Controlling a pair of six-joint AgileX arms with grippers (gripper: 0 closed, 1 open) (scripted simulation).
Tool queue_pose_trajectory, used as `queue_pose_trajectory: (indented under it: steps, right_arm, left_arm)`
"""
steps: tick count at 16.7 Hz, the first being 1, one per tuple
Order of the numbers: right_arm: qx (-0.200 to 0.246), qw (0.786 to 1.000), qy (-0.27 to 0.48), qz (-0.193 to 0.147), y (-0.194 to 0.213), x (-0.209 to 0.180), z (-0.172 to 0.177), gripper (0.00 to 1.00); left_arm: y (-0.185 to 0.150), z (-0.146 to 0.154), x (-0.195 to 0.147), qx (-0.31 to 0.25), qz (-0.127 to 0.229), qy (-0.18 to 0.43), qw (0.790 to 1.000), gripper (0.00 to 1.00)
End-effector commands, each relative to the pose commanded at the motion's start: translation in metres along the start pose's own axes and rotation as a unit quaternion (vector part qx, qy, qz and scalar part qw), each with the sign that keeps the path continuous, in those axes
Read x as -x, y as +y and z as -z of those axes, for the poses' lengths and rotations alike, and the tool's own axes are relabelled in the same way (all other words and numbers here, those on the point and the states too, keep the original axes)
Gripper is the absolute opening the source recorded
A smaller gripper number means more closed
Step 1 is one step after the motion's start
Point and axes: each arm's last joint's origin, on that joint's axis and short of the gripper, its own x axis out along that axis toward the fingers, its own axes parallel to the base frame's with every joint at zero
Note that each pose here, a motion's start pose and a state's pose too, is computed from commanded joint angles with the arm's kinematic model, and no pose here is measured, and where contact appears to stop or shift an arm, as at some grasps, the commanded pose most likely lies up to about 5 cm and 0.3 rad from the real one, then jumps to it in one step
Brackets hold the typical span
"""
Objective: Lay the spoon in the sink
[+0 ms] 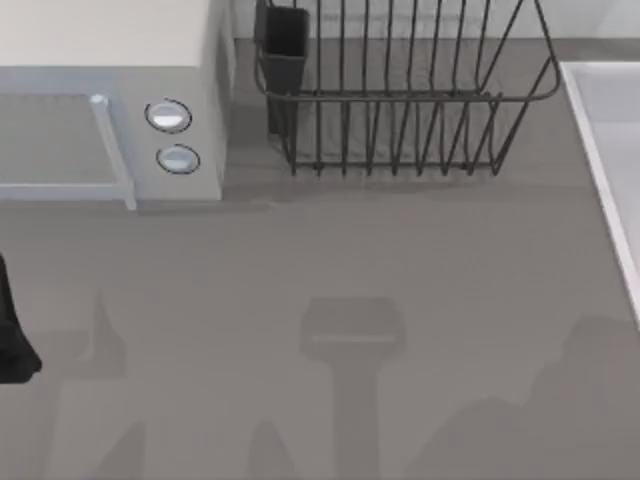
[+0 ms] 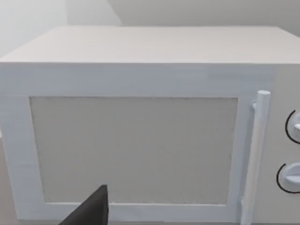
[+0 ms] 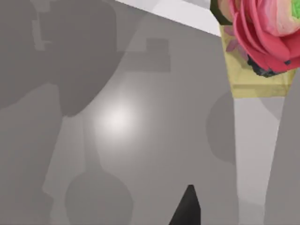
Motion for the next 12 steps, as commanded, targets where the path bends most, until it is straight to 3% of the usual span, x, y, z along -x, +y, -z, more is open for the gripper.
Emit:
queue_pose_trajectory:
  steps: [6,12]
  right_arm:
    - [0.002,1.000,0.004,-0.001,-0.044,0.017,-0.110,0.00]
    - [0.005,1.000,-0.007,0.008,-0.040,-0.004,-0.202,0.00]
  left_arm:
    - [0.000,0.000,0.000,0.000,0.000,0.000,1.000,1.00]
    - [0.000,0.000,0.000,0.000,0.000,0.000,1.000,1.00]
